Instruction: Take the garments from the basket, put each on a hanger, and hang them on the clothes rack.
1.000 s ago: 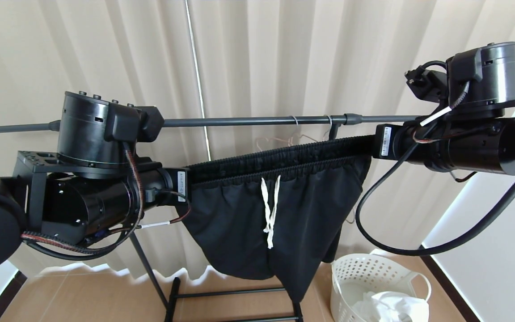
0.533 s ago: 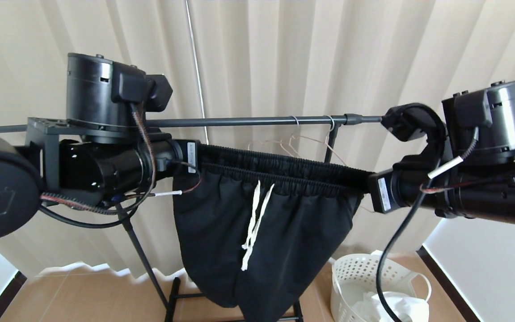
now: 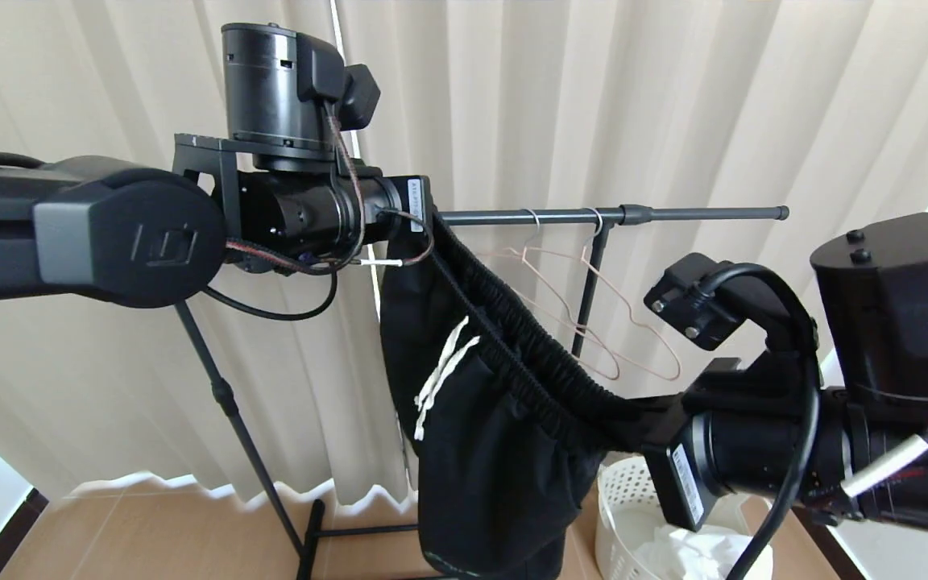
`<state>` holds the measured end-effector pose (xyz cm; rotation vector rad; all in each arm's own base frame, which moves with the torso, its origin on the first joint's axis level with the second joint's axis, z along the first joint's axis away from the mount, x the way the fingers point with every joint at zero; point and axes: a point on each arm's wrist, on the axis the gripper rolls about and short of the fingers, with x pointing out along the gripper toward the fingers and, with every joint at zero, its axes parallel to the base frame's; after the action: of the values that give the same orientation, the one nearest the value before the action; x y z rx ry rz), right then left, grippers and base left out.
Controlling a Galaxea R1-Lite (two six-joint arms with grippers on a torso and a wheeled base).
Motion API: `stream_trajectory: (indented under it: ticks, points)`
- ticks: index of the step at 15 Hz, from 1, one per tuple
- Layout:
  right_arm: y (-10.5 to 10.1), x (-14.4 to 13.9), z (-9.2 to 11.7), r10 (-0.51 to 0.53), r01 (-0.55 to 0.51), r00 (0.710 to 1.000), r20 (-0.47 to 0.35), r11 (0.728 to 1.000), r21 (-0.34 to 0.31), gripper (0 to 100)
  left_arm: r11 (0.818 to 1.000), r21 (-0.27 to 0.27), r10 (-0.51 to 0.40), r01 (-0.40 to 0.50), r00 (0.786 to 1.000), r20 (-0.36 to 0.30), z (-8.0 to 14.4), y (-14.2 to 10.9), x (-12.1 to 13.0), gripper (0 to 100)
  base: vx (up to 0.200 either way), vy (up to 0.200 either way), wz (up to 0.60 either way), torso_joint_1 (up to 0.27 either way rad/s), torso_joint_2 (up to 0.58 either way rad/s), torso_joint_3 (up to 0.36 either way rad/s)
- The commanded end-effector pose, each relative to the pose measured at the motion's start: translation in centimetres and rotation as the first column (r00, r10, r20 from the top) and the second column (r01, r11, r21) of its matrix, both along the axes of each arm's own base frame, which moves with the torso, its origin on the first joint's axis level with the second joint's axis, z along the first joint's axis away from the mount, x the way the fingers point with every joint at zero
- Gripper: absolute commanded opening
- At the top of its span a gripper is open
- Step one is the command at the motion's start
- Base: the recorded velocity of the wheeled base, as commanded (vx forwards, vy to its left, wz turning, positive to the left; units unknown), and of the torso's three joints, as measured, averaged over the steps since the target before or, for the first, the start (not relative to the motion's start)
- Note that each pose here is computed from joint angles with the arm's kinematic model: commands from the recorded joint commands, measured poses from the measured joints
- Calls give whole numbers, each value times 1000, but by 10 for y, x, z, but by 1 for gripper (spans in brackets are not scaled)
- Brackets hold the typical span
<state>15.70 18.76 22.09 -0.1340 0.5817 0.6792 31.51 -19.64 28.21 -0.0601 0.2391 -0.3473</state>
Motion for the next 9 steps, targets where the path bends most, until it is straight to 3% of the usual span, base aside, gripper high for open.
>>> stream_trajectory:
  ticks: [1,5,9]
  points:
    - [23,-19,5,82,-80,996,-33,994,77,0,1000,-3,-7,7,1000,3,-5,-10,18,0,0,0,0,0,0,0]
    - [65,-26,-1,99,-76,992,-78,964,253,0,994,-44,-96,98,995,38,7,-13,23,0,0,0,0,0,0,0]
    - [77,-20,-5,49,-27,997,-66,953,302,0,993,-59,-101,104,993,58,6,-21,43,0,0,0,0,0,0,0]
